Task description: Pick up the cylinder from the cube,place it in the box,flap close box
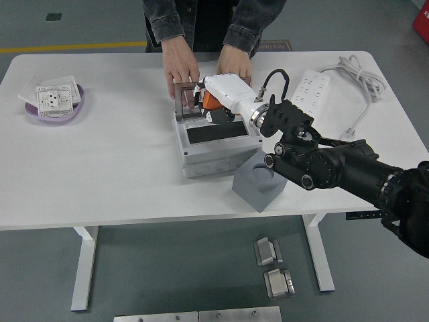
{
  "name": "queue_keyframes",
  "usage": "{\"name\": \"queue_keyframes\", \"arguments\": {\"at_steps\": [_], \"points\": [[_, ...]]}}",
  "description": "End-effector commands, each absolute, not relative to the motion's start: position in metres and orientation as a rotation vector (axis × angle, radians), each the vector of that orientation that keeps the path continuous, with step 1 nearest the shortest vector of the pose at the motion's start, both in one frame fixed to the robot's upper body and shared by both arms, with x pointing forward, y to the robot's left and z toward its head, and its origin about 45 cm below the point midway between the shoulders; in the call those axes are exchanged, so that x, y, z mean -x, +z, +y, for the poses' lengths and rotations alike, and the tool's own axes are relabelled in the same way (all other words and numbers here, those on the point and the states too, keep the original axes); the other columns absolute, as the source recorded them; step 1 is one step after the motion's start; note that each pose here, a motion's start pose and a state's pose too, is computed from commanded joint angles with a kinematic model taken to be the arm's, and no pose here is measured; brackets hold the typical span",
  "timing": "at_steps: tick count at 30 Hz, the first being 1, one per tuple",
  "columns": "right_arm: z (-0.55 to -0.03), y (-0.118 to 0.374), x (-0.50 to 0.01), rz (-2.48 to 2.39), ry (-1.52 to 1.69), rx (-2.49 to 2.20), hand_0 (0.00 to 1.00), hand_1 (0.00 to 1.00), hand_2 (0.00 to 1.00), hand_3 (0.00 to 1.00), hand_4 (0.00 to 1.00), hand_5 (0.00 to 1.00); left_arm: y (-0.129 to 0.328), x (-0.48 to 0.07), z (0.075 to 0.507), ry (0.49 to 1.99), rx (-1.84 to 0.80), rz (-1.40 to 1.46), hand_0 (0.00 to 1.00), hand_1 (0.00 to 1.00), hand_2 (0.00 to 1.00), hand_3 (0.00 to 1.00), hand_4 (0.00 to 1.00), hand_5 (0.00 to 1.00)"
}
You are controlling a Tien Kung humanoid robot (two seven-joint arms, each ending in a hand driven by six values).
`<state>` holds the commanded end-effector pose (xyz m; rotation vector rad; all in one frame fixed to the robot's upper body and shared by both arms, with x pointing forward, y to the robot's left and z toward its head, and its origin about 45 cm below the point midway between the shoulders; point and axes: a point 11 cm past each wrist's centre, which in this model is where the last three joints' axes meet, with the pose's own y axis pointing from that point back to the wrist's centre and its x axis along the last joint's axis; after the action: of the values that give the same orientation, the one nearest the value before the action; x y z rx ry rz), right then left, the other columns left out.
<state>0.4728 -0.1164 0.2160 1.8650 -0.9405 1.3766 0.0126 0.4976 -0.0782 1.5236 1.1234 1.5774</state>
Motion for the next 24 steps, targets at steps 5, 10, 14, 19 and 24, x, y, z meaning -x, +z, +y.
{"name": "queue_keyframes", "arguments": {"at_steps": [5,10,14,19,24], "points": [[-0.115,0.207,-0.472,-0.862,1.391,-1.845,0.173,0.270,0.411,0.293,0.180,0.002,-0.079,-0.015,0.497,1.577,-1.519,1.121,0.716,0.689,0.572,0.781,0.781,0.330],[-0.113,0.204,-0.471,-0.823,1.398,-1.841,0.173,0.270,0.411,0.293,0.180,0.002,-0.078,-0.015,0.497,1.577,-1.519,1.120,0.716,0.689,0.572,0.781,0.781,0.330],[-0.110,0.200,-0.468,-0.803,1.402,-1.848,0.245,0.335,0.475,0.354,0.244,0.002,-0.079,-0.017,0.496,1.576,-1.517,1.118,0.716,0.689,0.572,0.780,0.782,0.331],[-0.107,0.195,-0.464,-0.773,1.409,-1.849,0.415,0.458,0.552,0.584,0.356,0.002,-0.079,-0.018,0.495,1.574,-1.515,1.117,0.716,0.689,0.573,0.780,0.784,0.332],[-0.105,0.193,-0.463,-0.753,1.418,-1.841,0.474,0.558,0.629,0.688,0.563,0.193,-0.079,-0.018,0.494,1.573,-1.514,1.117,0.715,0.689,0.573,0.780,0.785,0.332]]}}
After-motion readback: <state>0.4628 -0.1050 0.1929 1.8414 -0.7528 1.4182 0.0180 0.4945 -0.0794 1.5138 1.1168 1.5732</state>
